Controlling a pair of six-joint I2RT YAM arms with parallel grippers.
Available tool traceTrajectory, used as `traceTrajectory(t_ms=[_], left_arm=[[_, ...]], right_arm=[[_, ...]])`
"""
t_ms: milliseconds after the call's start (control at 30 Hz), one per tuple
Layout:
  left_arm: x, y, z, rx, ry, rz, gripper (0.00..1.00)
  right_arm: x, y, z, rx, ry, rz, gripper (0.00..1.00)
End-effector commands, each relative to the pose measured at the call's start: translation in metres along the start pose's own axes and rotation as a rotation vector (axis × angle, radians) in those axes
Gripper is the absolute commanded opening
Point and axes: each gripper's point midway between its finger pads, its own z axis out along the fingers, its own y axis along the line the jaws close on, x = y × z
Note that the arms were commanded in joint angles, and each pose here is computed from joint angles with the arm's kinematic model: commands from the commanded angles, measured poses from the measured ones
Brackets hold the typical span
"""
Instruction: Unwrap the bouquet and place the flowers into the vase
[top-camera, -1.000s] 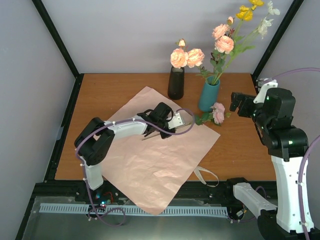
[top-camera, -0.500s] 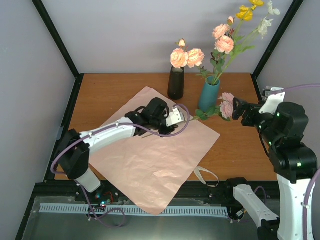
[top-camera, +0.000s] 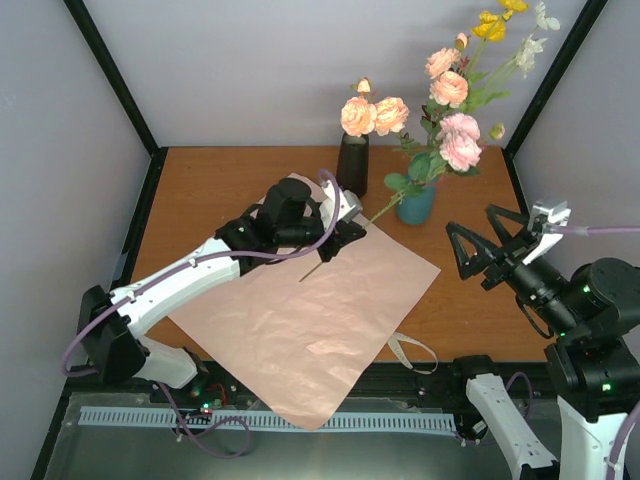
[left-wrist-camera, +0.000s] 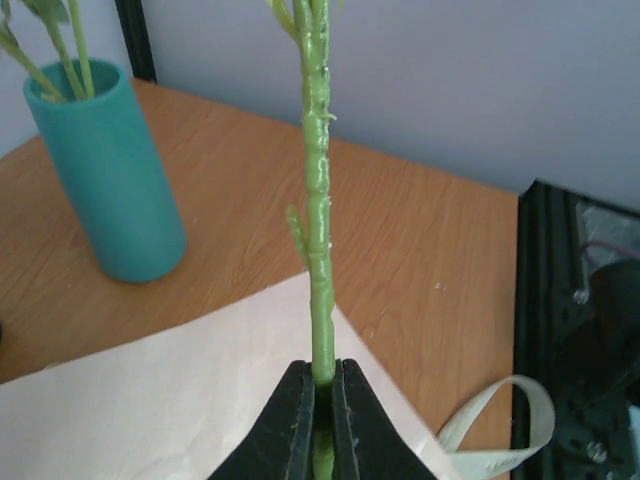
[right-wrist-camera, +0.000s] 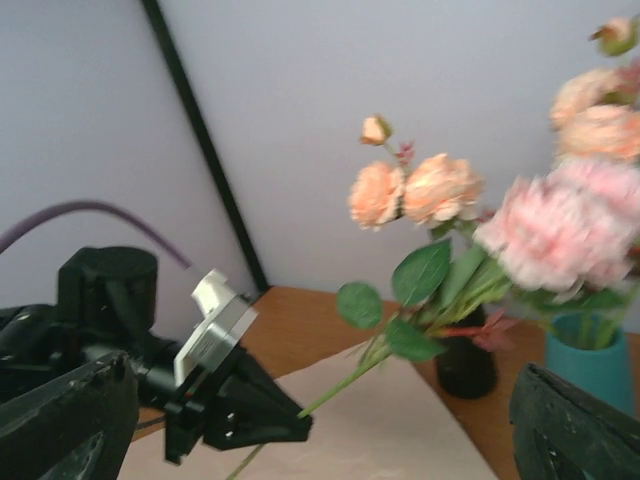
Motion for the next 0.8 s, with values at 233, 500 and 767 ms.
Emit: traceTrajectory(t_ms=[233,500,767], left_arm=[[-0.105,-0.037,-0.040,0.164,-0.248,-0.043,0.00],[-0.120,-0.057,-0.033,0.246,-0.262,-0.027,0.00],[-0.121,-0.084,-0.011,0.301,-0.242,-0.016,0.00]], right_arm=[[0.017,0.020,0.048,-0.272,0.126,0.176,0.86],[0.008,0.002,0.081,-0.255,0.108,0.226,0.81],[0.003,-0.002,0.090,-0.249,0.096,0.249,0.54]])
